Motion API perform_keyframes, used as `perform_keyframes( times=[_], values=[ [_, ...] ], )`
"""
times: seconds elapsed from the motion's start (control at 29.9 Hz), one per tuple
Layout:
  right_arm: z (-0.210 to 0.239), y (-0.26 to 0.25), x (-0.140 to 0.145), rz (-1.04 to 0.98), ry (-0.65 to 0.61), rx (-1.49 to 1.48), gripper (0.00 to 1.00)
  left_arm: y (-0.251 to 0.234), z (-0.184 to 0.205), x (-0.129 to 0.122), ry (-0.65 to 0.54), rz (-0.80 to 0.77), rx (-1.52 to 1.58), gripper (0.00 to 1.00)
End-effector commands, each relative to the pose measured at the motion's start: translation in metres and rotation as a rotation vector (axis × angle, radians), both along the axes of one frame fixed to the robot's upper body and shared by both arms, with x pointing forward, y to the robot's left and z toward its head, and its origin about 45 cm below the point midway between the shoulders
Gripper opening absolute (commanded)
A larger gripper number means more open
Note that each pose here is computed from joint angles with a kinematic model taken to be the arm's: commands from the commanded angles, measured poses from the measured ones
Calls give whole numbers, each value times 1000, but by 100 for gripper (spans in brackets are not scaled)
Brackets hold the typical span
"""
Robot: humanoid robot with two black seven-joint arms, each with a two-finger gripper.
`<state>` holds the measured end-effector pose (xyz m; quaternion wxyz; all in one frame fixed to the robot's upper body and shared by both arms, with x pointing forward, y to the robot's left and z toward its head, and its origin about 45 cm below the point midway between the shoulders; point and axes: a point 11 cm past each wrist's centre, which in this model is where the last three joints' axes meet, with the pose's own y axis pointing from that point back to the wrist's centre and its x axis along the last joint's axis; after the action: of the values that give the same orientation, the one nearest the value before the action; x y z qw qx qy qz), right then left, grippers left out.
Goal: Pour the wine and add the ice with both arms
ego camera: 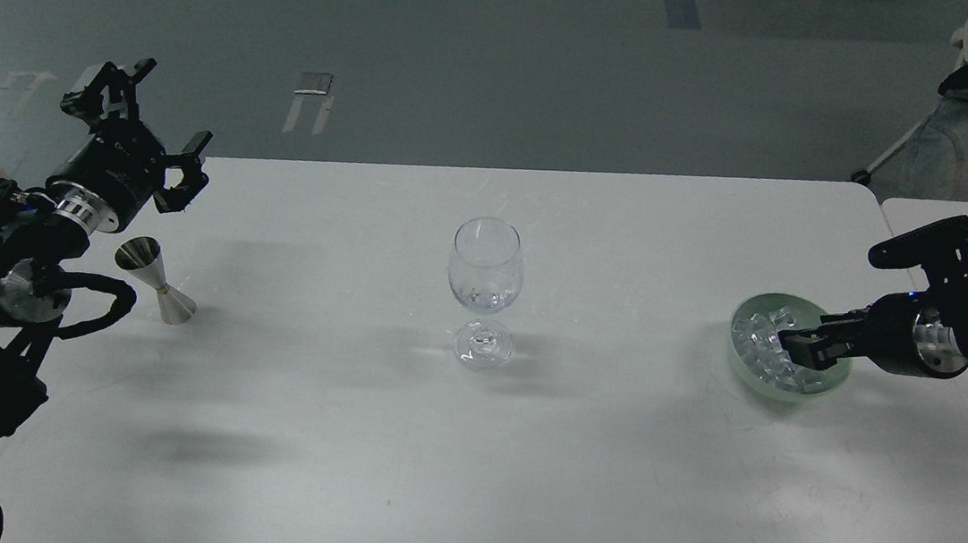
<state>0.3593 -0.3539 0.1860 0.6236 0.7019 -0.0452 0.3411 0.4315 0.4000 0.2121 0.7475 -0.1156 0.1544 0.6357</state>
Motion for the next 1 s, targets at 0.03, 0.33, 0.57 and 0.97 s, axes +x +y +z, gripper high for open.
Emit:
perform_keyframes(
  times=[0.03,0.33,0.57,0.97],
  values=[
    [-3,4,1,6,4,3,51,0,-1,0,2,-1,0,99],
    [-5,6,1,6,5,6,45,0,-1,-1,3,0,0,99],
    [-4,5,2,1,2,2,37,0,-1,-1,3,-1,1,99],
    [-6,5,1,-5,7,2,12,0,0,0,2,0,3,99]
  ],
)
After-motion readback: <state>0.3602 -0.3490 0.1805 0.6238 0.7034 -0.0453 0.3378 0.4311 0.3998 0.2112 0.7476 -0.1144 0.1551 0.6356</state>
